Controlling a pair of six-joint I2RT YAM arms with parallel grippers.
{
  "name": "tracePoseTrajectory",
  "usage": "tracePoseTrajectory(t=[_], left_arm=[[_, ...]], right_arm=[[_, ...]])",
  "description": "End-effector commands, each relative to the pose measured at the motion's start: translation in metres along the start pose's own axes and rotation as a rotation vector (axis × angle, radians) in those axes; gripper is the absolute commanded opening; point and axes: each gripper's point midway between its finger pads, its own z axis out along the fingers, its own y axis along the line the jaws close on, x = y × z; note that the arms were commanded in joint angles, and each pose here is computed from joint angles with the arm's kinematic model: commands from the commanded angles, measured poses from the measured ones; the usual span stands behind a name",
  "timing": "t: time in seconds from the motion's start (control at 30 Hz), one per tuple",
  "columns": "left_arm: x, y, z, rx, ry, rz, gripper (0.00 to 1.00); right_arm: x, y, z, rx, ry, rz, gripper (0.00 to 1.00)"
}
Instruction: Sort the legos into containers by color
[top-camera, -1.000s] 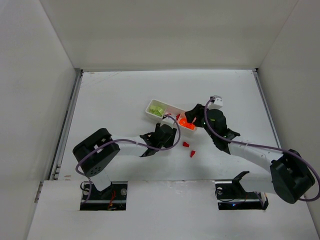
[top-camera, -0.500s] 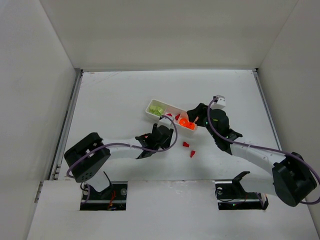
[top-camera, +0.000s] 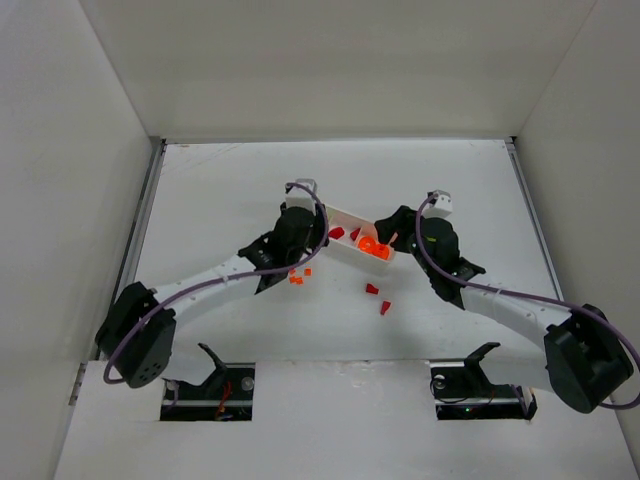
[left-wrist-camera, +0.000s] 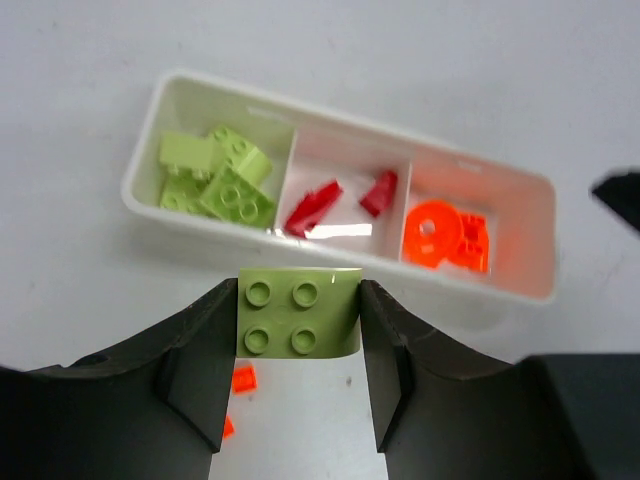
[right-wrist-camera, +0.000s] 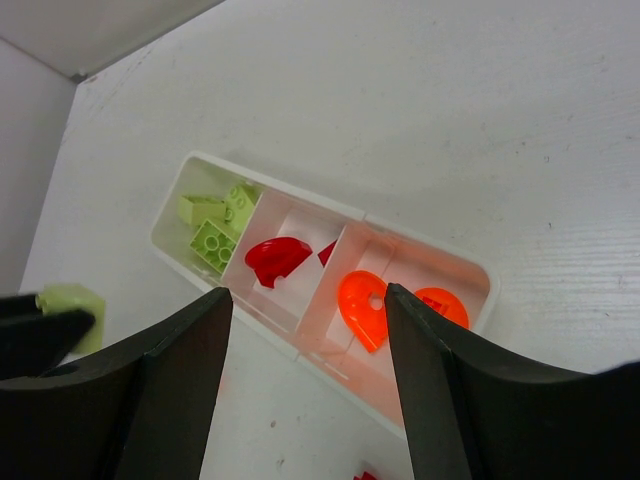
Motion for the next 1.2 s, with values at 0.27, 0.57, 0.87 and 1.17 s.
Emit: tracePoseTrajectory(t=[0.27, 0.57, 0.87, 1.17], left_arm=[[-0.041, 0.015, 0.09, -0.077, -0.01, -0.04, 0.29], [-0.029, 0.017, 0.121, -0.1, 0.028, 0.014, 0.33], [-0.026, 0.024, 0.123, -0.133, 0.024, 0.038, 0.49], [-0.022, 0.033, 0.119, -0.149, 0.039, 0.047, 0.54]], right_arm=[[-0.008, 0.007, 0.004, -0.021, -0.038, 0.006, 0.68], [-0.008, 0.01, 0.003, -0.03, -0.039, 0.004, 0.68], [-0.012, 0.011, 0.0, -0.035, -0.05, 0.004, 0.69], [-0.009, 0.01, 0.002, -0.03, -0.043, 0.001, 0.71]])
